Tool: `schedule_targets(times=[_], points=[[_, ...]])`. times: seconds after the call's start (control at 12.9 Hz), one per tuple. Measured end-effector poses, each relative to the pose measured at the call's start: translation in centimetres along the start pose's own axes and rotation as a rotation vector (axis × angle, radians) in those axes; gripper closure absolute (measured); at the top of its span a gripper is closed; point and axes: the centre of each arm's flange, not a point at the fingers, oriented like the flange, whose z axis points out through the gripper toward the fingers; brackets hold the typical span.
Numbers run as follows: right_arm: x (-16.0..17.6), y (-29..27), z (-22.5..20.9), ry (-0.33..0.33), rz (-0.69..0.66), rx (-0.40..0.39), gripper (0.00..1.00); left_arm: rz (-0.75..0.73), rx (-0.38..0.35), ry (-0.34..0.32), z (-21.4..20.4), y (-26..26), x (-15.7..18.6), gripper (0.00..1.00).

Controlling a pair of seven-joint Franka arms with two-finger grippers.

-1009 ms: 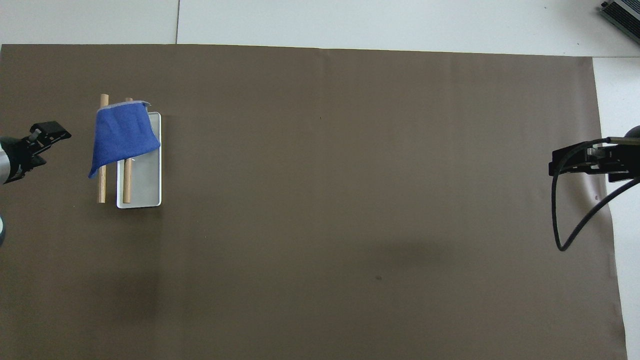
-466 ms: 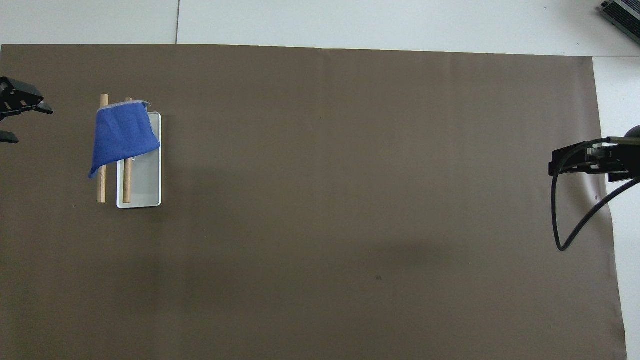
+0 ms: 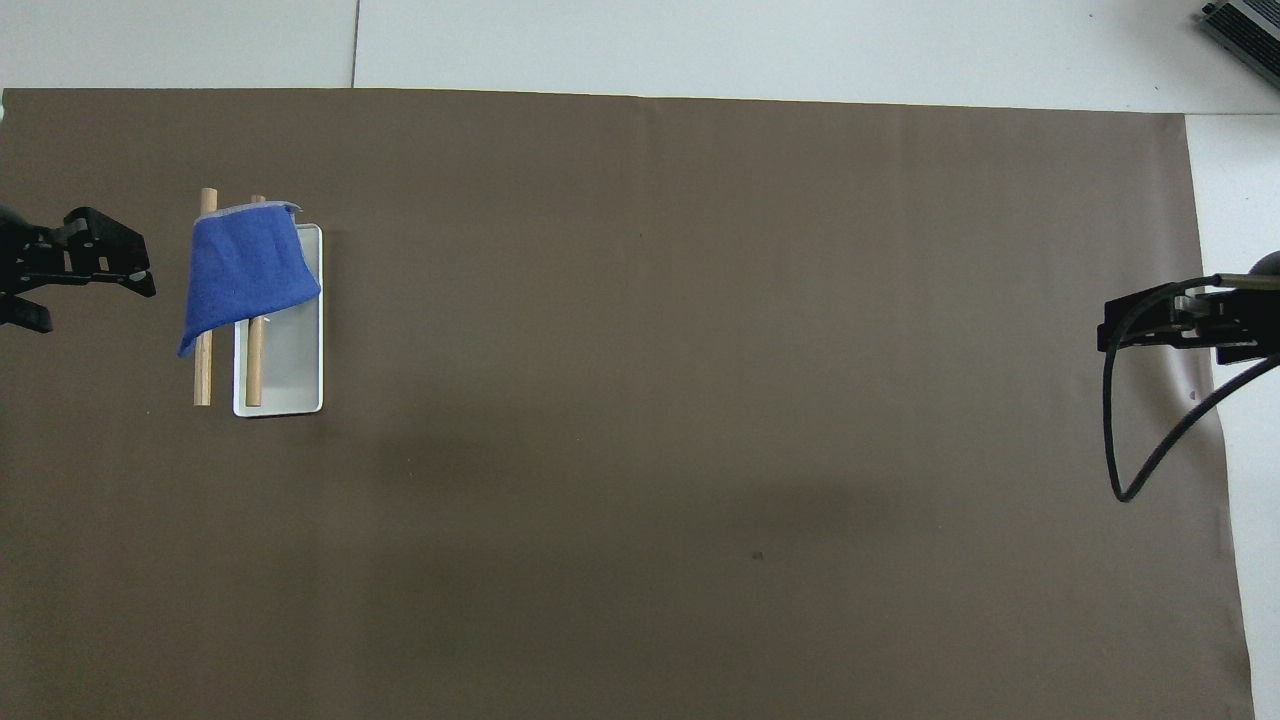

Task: Right arm passes towel to left arm to hang

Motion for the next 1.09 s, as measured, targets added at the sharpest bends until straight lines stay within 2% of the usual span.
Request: schedule_targets(times=[0.08,0.16,0.54,0.85,1.09], points=[[0.0,0.0,0.0,0.000,0.000,0.000,0.00,0.009,-0.012,0.019,-1.7,-0.2,-1.0,0.01],[0.0,0.0,0.0,0.000,0.000,0.000,0.00,0.009,-0.024,0.028,-2.9,-0.5,-2.0,0.00],[0.0,0.0,0.0,0.000,0.000,0.000,0.00,0.023,-0.026,0.015,-3.0,-0.7,-2.9,0.00],[0.0,0.0,0.0,0.000,0.000,0.000,0.00,0.221,0.010,0.025,-3.0,-1.6,-2.6,0.00],[0.0,0.0,0.0,0.000,0.000,0.000,0.00,0.257,0.013,0.025,-3.0,-1.8,-2.5,0.00]])
